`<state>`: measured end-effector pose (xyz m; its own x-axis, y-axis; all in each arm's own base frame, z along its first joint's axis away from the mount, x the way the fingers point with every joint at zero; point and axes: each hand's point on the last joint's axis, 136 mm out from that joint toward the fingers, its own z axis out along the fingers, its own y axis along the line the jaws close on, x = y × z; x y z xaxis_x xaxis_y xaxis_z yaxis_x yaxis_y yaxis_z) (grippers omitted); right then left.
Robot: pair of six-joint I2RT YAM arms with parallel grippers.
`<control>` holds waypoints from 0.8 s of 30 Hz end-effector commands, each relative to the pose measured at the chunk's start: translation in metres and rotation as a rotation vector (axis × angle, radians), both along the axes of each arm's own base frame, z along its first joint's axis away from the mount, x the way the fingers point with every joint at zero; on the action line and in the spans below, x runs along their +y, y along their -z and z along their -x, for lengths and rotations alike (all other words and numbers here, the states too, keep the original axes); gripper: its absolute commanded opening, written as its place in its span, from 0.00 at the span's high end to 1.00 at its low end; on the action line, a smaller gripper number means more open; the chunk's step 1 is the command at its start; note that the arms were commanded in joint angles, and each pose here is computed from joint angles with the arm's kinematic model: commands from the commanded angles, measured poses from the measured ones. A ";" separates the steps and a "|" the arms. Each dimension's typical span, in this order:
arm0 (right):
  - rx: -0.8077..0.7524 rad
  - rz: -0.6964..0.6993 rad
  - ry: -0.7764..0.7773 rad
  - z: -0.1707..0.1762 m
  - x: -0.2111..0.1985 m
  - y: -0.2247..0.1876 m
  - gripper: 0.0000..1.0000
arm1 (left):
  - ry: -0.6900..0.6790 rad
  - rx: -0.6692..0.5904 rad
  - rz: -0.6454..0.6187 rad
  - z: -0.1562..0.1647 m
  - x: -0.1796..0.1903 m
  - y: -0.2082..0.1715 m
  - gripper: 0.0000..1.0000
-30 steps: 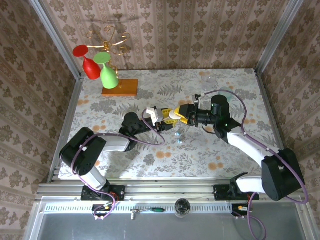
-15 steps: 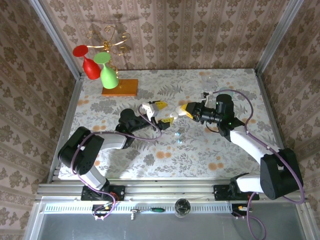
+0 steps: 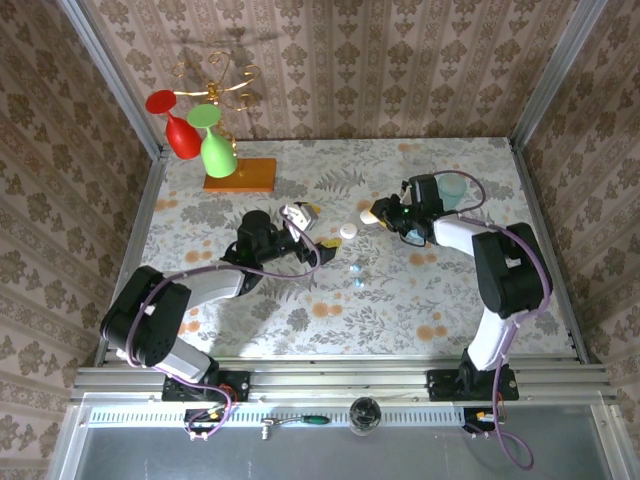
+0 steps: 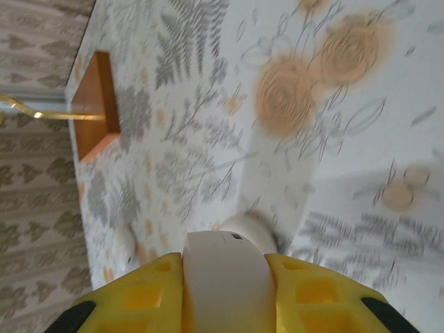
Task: Insert the wireless bluetooth earbuds into the charging case
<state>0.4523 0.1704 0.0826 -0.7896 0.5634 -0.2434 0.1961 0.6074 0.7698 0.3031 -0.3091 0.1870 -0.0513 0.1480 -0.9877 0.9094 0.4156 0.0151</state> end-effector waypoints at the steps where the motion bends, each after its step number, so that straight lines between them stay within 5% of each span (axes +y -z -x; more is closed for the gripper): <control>1: 0.010 0.067 0.039 -0.019 -0.005 0.017 0.82 | -0.037 -0.017 -0.041 -0.002 0.005 -0.002 0.00; 9: 0.060 0.158 0.034 -0.029 -0.006 0.045 0.68 | -0.001 -0.026 -0.080 0.001 -0.007 0.006 0.00; 13: 0.043 0.235 0.005 -0.021 -0.014 0.038 0.47 | 0.039 -0.021 -0.080 0.001 -0.017 0.009 0.00; 18: 0.002 0.417 -0.093 0.000 -0.031 0.015 0.29 | 0.074 -0.037 -0.081 0.003 -0.029 0.013 0.00; 24: -0.010 0.724 -0.326 0.032 -0.060 -0.012 0.19 | 0.110 -0.049 -0.076 0.007 -0.034 0.014 0.00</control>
